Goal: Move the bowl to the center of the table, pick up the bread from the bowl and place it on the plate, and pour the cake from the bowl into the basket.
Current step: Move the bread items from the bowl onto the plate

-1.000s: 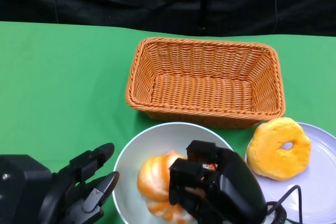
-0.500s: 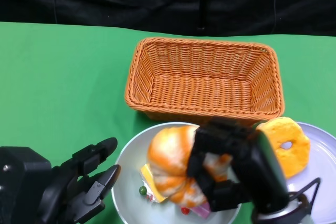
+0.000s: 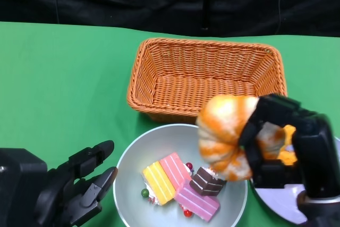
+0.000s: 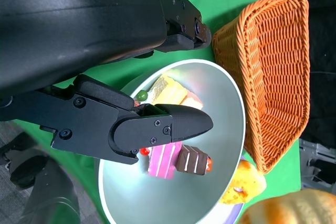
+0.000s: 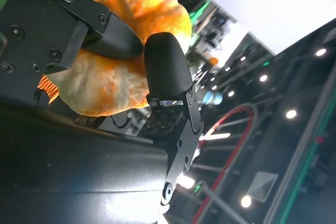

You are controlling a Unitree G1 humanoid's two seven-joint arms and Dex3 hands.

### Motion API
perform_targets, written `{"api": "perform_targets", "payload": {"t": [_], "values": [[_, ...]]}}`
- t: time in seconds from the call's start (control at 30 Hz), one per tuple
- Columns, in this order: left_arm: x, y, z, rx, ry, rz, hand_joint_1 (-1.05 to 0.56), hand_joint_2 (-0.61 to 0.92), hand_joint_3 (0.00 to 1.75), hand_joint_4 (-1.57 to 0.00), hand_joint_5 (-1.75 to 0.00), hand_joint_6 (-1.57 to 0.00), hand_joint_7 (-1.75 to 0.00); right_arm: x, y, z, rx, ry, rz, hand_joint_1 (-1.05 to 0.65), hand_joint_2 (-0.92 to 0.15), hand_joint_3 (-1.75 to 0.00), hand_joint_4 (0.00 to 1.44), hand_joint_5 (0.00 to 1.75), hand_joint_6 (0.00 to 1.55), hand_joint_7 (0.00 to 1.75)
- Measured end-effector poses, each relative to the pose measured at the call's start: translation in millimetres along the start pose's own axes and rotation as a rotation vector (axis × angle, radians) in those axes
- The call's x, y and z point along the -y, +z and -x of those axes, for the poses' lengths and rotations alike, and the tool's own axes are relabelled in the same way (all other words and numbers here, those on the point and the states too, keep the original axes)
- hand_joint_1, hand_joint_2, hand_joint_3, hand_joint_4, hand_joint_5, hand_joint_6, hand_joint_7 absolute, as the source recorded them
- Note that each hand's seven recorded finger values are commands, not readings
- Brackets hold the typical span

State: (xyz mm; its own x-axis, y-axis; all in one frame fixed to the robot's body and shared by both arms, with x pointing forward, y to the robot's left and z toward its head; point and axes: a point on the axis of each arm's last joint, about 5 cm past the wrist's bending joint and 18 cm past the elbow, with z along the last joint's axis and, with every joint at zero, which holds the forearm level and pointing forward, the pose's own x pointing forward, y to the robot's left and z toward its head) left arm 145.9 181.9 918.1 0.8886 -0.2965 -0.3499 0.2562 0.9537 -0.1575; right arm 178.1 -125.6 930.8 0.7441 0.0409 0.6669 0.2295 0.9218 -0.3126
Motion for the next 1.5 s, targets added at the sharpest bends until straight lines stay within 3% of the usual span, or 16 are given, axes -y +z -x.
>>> {"api": "perform_targets", "payload": {"t": [0.3,0.47,0.77,0.9,1.03,1.07,1.13,1.2,1.23,1.27,1.33,1.47,1.5], "values": [[-0.7,0.8,-1.1,0.003,-0.011,0.0,-0.67,0.92,0.5,0.0,-0.55,-0.23,0.0,25.3,-2.4,0.2,-0.055,-0.063,0.108,0.02,-0.11,-1.74,1.0,1.75,0.86,1.56],[-0.7,1.5,-1.5,0.006,-0.012,-0.001,-0.66,0.92,0.5,-0.01,-0.55,-0.24,0.0,36.4,-7.8,6.7,-0.127,-0.046,0.27,-0.05,-0.13,-1.69,1.03,1.75,0.84,1.59],[-2.0,2.0,-1.0,0.007,-0.015,-0.004,-0.68,0.92,0.5,-0.01,-0.55,-0.24,0.0,41.7,-20.4,19.1,-0.265,0.034,0.498,-0.04,-0.16,-1.46,1.0,1.75,0.87,1.5],[-2.8,2.1,-0.6,0.007,-0.011,-0.005,-0.67,0.92,0.5,-0.01,-0.55,-0.24,0.0,42.0,-26.4,22.0,-0.338,0.046,0.558,-0.03,-0.23,-1.32,0.97,1.75,0.85,1.52],[-2.9,2.2,-0.5,0.007,-0.011,-0.005,-0.66,0.92,0.5,-0.01,-0.55,-0.24,0.0,41.5,-34.1,24.9,-0.396,0.07,0.583,-0.01,-0.24,-1.28,0.96,1.74,0.9,1.29],[-3.0,2.2,-0.5,0.007,-0.011,-0.005,-0.66,0.92,0.5,-0.01,-0.55,-0.24,0.0,41.2,-36.7,25.1,-0.408,0.086,0.585,-0.02,-0.31,-1.19,0.91,1.72,0.95,1.03],[-3.0,2.2,-0.5,0.008,-0.012,-0.005,-0.65,0.92,0.5,-0.01,-0.55,-0.23,0.0,40.7,-42.4,26.1,-0.442,0.13,0.585,-0.05,-0.39,-1.01,0.83,1.5,1.03,0.52],[-3.0,2.1,-0.4,0.007,-0.011,-0.005,-0.65,0.92,0.5,-0.02,-0.55,-0.23,0.0,41.9,-46.7,27.1,-0.471,0.18,0.605,-0.1,-0.5,-0.72,0.83,0.95,0.95,0.2],[-3.1,2.1,-0.4,0.007,-0.011,-0.005,-0.65,0.92,0.5,-0.02,-0.55,-0.23,0.0,42.9,-48.6,27.1,-0.486,0.199,0.617,-0.11,-0.51,-0.69,0.84,0.89,0.95,0.16],[-3.1,2.0,-0.3,0.007,-0.011,-0.005,-0.66,0.92,0.5,-0.02,-0.55,-0.23,0.0,43.7,-49.2,26.4,-0.503,0.22,0.627,-0.21,-0.65,-0.43,0.62,0.63,0.73,0.07],[-3.0,2.1,-0.4,0.007,-0.011,-0.005,-0.66,0.92,0.5,-0.02,-0.55,-0.23,0.0,45.1,-49.6,24.4,-0.544,0.273,0.64,-0.32,-0.82,-0.14,0.46,0.41,0.55,0.01],[-3.0,2.1,-0.4,0.007,-0.011,-0.005,-0.66,0.92,0.5,-0.02,-0.55,-0.23,0.0,45.2,-48.3,23.1,-0.585,0.314,0.643,-0.34,-0.88,-0.05,0.42,0.35,0.5,0.0],[-3.0,2.1,-0.3,0.007,-0.011,-0.005,-0.66,0.92,0.5,-0.03,-0.55,-0.23,0.0,44.7,-47.6,22.8,-0.597,0.323,0.649,-0.45,-0.9,-0.07,0.26,0.34,0.31,0.0]]}}
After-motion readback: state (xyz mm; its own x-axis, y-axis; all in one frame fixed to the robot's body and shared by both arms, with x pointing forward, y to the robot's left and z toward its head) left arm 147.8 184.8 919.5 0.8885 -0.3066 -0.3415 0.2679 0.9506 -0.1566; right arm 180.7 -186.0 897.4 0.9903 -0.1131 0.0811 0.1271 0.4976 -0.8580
